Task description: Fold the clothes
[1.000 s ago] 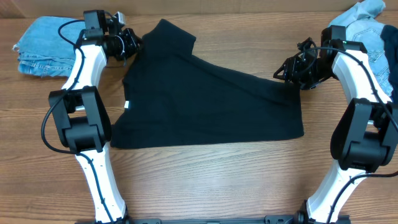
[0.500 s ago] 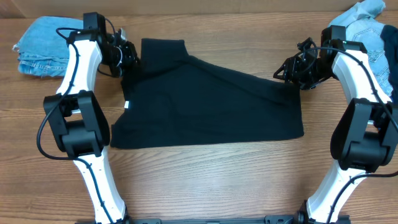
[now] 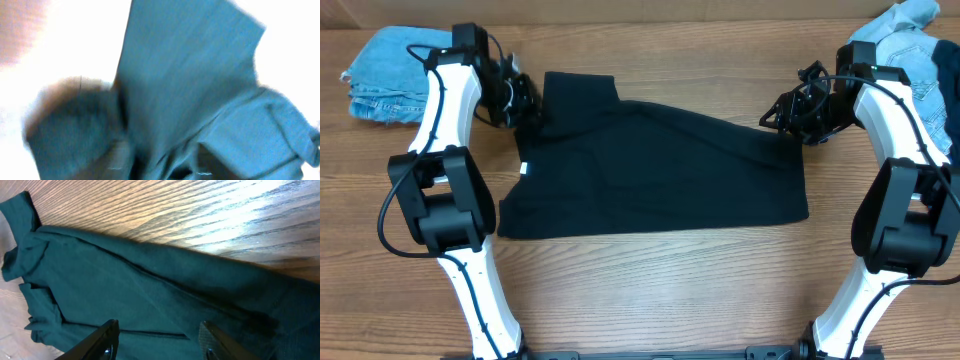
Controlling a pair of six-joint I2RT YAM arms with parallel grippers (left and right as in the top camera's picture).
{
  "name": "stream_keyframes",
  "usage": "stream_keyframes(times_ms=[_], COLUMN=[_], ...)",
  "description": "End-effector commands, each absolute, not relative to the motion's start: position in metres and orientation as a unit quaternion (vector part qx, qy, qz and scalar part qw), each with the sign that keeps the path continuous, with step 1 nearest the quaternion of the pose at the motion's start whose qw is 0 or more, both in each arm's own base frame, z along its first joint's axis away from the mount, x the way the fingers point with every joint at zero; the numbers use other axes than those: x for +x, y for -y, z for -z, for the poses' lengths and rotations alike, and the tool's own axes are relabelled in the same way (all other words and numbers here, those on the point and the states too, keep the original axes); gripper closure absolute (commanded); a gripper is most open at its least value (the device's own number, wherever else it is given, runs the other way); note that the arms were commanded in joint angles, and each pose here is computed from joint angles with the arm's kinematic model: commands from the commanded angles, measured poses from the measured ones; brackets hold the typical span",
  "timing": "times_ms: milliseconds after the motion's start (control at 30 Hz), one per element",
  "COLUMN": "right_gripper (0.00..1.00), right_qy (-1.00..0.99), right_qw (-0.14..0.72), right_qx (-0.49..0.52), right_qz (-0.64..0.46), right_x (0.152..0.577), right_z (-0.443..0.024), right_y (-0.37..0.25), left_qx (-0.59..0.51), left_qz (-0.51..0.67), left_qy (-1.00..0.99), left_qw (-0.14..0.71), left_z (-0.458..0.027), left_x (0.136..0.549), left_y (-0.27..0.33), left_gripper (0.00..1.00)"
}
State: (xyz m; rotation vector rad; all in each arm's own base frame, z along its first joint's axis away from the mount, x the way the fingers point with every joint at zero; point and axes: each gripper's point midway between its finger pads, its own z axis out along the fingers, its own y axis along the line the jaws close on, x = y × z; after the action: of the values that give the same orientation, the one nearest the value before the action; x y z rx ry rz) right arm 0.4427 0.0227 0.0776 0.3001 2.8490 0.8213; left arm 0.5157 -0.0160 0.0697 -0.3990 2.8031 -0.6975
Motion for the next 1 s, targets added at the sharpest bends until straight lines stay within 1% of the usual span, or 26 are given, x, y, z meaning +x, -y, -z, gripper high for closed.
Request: stream_keyframes(times_ms=[0,133,267,533,633,867,967], right_gripper=[0.44,0.44,0.44,0.44,0.44,0.44,0.44], right_qy=[-0.95,-0.95,-0.95,-0.949,-0.949,-0.949,-0.949], right_qw=[0.114,0.117,0.118,0.121,0.121,0.121,0.121], right_qx=[0.09,0.089,0.089,0.088,0.088,0.088,0.088], right_qz=[-0.277,-0.277,-0.277,-0.276,-0.276,-0.276,-0.276], right_x=[0.45,0.451,0.452,0.453,0.453,0.453,0.453], right_z=[-0.102,-0.103,-0.103,-0.103,-0.103,-0.103,-0.103], right_y=[-0.022,-0.022,-0.022,-0.022,-0.022,-0.022,-0.022], left_qx=[-0.084,-0.105,-0.133,-0.165,-0.175,-0.174,-0.167], left_qz=[0.253,0.259,0.266,0.296,0.297,0.278,0.271], left_qy=[-0.934,-0.914,-0.901,-0.904,-0.906,-0.91,-0.913], left_qw=[0.237,0.294,0.315,0.259,0.245,0.255,0.256], left_z=[-0.127,-0.138,-0.124,-0.047,-0.026,-0.015,-0.014], left_x=[0.561,0.592,0.614,0.618,0.617,0.623,0.624], left_y=[0.013,0.009,0.005,0.013,0.014,0.016,0.027], left_gripper=[0.0,0.0,0.0,0.06,0.07,0.07,0.07])
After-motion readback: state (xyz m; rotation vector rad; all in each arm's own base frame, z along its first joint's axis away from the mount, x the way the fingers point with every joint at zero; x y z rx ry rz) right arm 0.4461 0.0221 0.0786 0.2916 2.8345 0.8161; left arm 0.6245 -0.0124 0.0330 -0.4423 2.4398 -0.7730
